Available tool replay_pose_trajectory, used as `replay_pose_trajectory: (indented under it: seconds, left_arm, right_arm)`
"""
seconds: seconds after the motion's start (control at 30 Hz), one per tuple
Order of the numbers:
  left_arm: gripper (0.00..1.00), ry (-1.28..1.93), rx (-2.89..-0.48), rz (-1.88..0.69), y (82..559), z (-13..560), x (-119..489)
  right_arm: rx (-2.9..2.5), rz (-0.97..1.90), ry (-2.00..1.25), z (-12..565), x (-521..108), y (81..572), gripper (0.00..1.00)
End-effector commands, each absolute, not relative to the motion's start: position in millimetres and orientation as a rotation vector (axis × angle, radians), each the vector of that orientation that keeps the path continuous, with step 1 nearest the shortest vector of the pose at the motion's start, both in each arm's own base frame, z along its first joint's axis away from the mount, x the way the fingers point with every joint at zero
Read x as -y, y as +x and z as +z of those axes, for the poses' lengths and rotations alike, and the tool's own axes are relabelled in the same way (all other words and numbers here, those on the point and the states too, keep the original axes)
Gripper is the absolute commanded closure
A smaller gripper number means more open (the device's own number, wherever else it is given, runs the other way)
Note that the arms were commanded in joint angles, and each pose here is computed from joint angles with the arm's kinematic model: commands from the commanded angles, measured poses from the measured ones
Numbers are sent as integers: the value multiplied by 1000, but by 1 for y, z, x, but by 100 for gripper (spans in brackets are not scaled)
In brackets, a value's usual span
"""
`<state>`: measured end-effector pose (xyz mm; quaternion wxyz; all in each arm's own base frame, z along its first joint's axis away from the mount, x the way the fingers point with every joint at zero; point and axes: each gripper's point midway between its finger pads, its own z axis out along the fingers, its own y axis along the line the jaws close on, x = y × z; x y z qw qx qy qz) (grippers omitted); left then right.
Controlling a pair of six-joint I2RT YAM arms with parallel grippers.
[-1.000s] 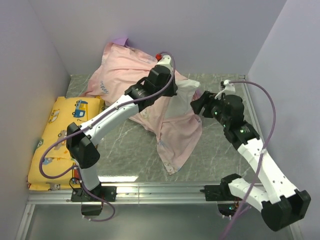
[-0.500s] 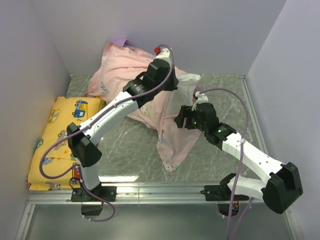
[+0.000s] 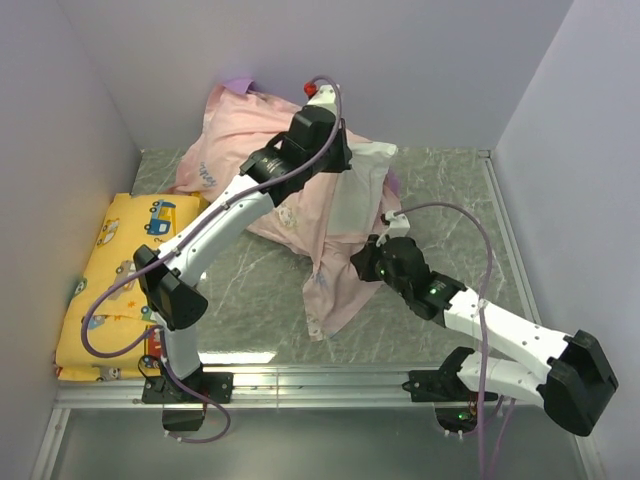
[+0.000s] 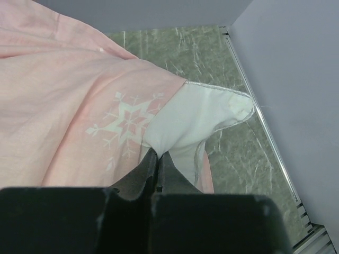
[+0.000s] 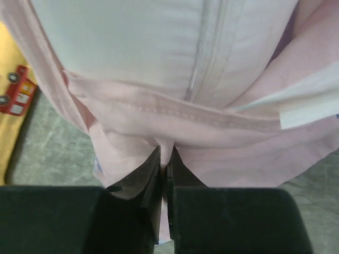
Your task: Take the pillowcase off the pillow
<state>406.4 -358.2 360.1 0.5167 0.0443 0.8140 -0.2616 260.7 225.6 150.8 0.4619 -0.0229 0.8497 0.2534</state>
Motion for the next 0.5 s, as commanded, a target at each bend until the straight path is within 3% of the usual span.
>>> replay_pose_trajectory:
  seconds: [0.0,0.3,0.47]
  left_arm:
    - [100,-74,-1532,-739,422,510,313]
    - [100,-114,-1436,-710,431,550,280]
    - [100,-121,-1420,-730,420,554,274]
  right_arm:
    - [-2160,660,-6,128,-228,234,89]
    - [-2246,636,12,90,-240,211,88]
    - [-2281,595,37,71,-246,218,100]
